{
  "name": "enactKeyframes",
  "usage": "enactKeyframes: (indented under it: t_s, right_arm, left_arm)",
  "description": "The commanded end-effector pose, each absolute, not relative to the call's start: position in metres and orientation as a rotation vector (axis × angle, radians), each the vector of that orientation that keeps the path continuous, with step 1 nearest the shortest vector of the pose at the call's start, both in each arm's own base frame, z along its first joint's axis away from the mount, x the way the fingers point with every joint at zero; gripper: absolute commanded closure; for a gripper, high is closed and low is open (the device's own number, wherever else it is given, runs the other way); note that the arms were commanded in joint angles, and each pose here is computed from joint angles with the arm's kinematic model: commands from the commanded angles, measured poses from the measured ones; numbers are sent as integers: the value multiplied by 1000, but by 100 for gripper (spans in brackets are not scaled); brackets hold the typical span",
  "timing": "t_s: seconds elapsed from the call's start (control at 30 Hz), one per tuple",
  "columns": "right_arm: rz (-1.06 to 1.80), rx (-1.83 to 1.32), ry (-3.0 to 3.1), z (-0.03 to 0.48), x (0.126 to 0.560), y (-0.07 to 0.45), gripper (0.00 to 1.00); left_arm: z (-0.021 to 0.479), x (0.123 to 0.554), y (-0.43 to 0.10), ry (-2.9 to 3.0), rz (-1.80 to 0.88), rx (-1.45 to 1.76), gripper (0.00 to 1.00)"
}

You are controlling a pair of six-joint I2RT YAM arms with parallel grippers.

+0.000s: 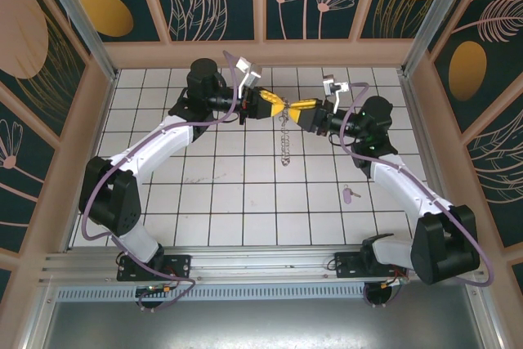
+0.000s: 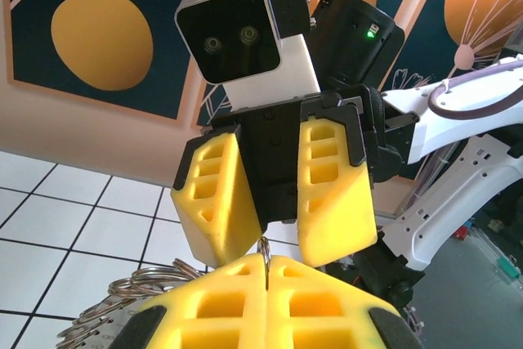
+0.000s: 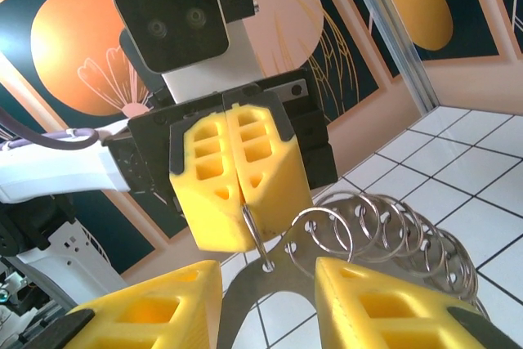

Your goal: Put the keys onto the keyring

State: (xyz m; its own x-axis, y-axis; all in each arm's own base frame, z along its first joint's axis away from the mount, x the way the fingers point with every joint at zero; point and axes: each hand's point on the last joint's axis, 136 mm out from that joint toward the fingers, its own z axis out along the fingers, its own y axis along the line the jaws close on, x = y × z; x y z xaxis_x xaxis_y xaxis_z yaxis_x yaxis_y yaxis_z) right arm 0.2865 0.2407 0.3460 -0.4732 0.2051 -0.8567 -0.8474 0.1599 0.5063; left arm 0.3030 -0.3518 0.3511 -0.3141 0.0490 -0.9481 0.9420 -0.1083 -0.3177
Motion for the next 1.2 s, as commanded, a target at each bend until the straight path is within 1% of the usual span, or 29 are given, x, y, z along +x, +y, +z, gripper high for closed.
enactKeyframes:
  t_s: [0.0,0.27,0.5,0.63,0.73,0.83,0.87,0.93,0.97,1.17]
  right_arm:
    - [1441,-688,1449,368,288,244,65]
    - [1445,-691,1437,371,292,246,66]
    - [1445,-693,1426,374,292,247,71]
    - [1452,-698,1426,374,292,248,77]
    - [1454,-700,1430,372,291,248,79]
    - [1453,-701,1441,368,289,248,79]
    - [1451,-701,1446,367,289,247,77]
    - [1445,-696,1460,363,290,247,72]
    - [1442,-695,1463,361,289,247,71]
    - [1434,-674,1479,356,288,242,71]
  left_arm:
    - [360,296,-353,1342,-1534,1184,100]
    - [356,295,-356,1346,-1548,1194,100]
    - [353,294,-359,1350,-1563,1203,100]
    - [352,294,-360,1352,-1565,1203,100]
    - [352,294,-360,1351,-1564,1203,100]
    - [353,295,-360,1350,-1561,1201,100]
    - [353,295,-360,1351,-1562,1201,100]
    - [354,295,-360,1350,-1562,1201,100]
    - [354,294,-360,1351,-1562,1201,100]
    - [357,294,-360,1346,-1561,1203,100]
